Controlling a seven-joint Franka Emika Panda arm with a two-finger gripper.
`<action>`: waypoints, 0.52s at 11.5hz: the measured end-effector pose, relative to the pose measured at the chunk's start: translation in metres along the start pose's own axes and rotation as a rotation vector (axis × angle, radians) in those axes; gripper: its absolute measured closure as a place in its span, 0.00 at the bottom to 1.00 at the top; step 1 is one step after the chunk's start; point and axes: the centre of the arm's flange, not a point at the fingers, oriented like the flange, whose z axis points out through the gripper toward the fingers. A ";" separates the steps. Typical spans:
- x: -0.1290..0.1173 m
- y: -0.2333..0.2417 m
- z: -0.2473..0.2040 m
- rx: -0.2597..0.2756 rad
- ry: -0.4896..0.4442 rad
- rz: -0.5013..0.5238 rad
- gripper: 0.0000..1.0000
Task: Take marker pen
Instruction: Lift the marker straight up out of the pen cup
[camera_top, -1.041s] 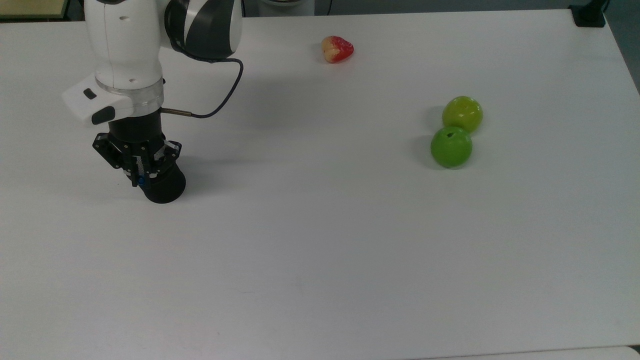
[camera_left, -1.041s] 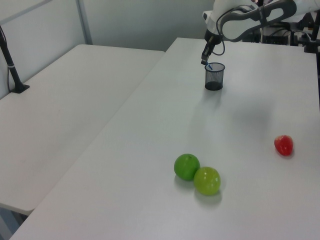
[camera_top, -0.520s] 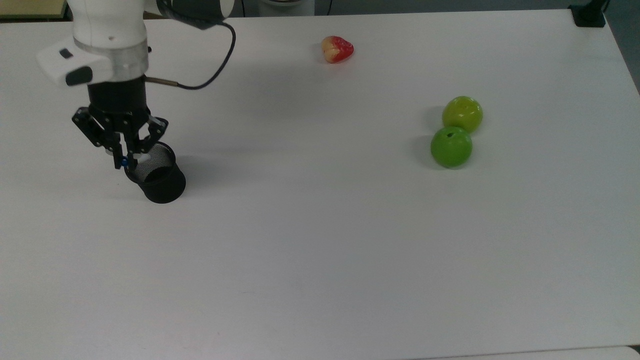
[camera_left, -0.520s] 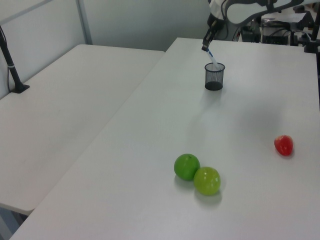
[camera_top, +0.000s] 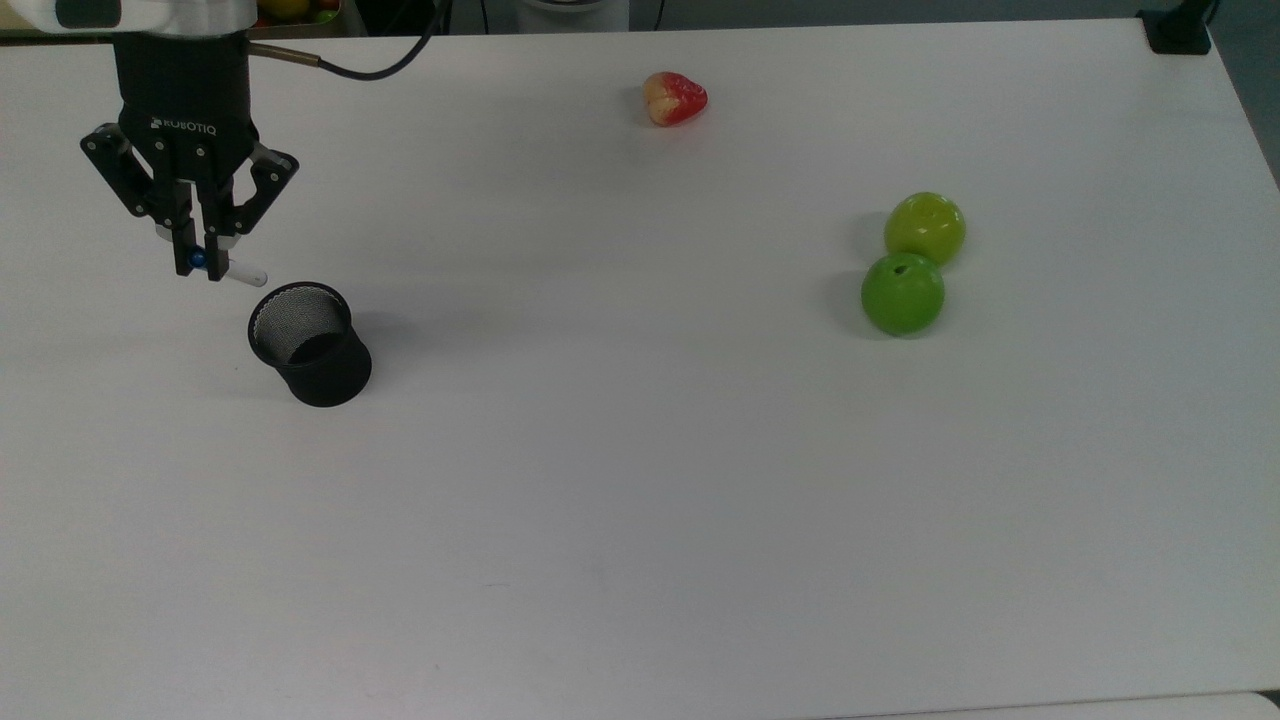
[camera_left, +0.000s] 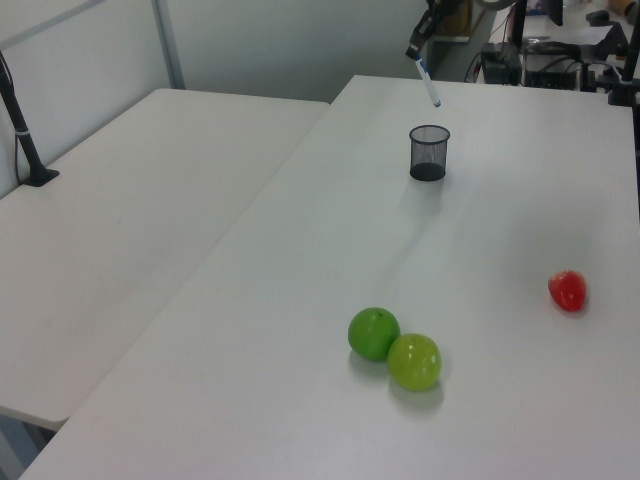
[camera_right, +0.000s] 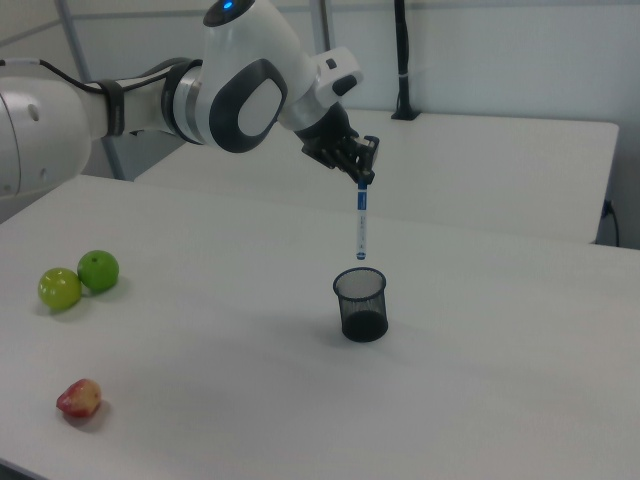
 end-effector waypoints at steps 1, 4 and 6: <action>0.000 0.000 0.000 0.001 0.000 0.001 0.82; 0.001 -0.010 0.002 0.013 -0.002 0.032 0.82; -0.001 -0.039 0.005 0.043 -0.058 0.041 0.82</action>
